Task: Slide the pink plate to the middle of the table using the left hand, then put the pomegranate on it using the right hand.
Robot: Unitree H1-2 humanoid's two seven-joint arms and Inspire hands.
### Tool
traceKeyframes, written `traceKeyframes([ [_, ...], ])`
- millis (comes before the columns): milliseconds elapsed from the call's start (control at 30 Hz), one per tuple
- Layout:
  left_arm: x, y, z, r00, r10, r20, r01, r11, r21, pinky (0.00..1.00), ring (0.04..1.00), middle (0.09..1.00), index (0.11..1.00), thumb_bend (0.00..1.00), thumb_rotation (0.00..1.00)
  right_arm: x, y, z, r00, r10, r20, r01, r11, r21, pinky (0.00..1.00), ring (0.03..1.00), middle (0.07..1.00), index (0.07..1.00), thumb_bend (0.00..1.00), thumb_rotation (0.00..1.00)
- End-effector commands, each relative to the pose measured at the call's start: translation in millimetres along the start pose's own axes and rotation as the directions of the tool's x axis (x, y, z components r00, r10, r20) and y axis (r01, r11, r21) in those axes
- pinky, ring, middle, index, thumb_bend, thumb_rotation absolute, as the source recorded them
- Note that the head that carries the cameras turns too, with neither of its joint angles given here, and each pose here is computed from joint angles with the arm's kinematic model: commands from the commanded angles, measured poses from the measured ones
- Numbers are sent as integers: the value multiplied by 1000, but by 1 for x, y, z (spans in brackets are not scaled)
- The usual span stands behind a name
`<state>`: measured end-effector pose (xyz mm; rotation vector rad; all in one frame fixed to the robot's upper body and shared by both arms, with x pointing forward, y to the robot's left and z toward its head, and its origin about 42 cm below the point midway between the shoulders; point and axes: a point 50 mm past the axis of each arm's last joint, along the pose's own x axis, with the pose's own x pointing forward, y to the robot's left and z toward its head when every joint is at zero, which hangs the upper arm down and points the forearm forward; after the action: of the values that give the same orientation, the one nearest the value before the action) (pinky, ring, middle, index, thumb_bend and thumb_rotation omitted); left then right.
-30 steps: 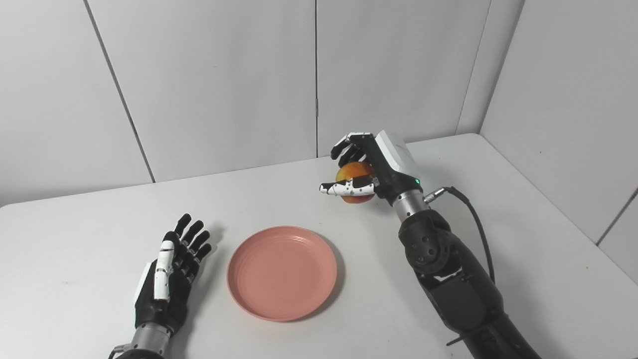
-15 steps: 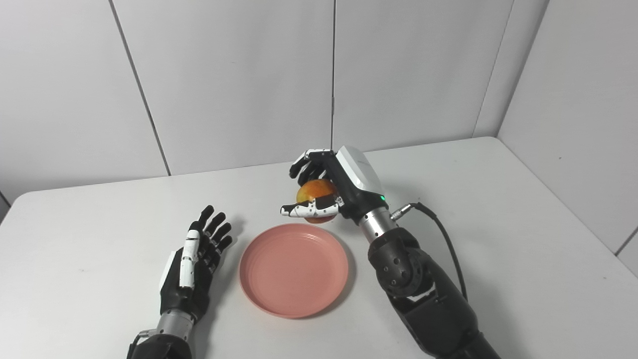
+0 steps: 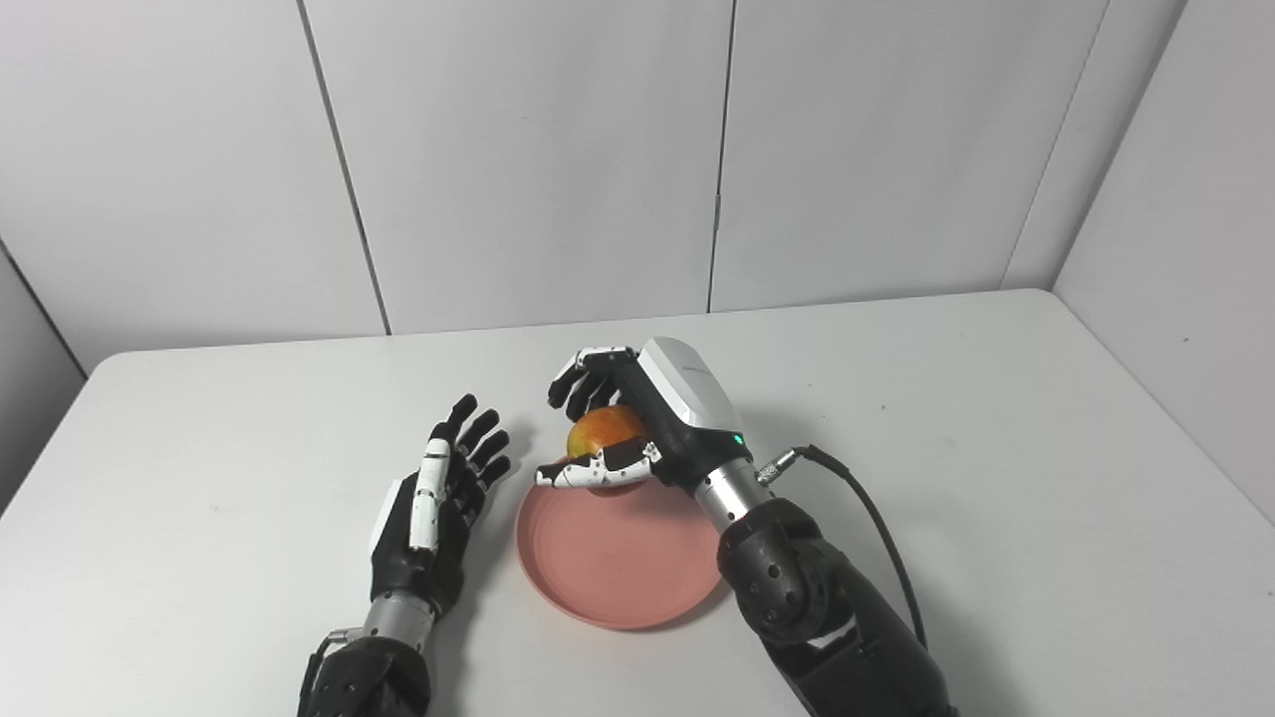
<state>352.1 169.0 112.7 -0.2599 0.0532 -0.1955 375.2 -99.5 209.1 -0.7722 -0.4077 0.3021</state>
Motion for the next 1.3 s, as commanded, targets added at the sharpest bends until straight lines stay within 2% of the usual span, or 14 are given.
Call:
traceKeyframes([
  [0,0,-2,-10,998,30,-50,-29,1000,9,893,904,920,919,431,1000,9,-6,16,995,-24,95,23,1000,12,321,389,454,488,494,133],
  [267,2,-7,-9,998,56,-42,-55,998,12,896,907,917,916,428,1000,3,0,4,997,21,68,-23,1000,19,320,383,440,487,495,132],
  [700,3,-10,-6,998,51,-33,-51,999,14,902,912,923,922,414,1000,-10,4,-14,997,65,34,-65,998,-4,299,370,438,486,495,128],
  [1267,3,-11,-5,998,47,-36,-47,999,12,894,905,918,916,423,1000,-20,5,-30,997,77,-2,-77,997,-25,328,398,463,488,498,128],
])
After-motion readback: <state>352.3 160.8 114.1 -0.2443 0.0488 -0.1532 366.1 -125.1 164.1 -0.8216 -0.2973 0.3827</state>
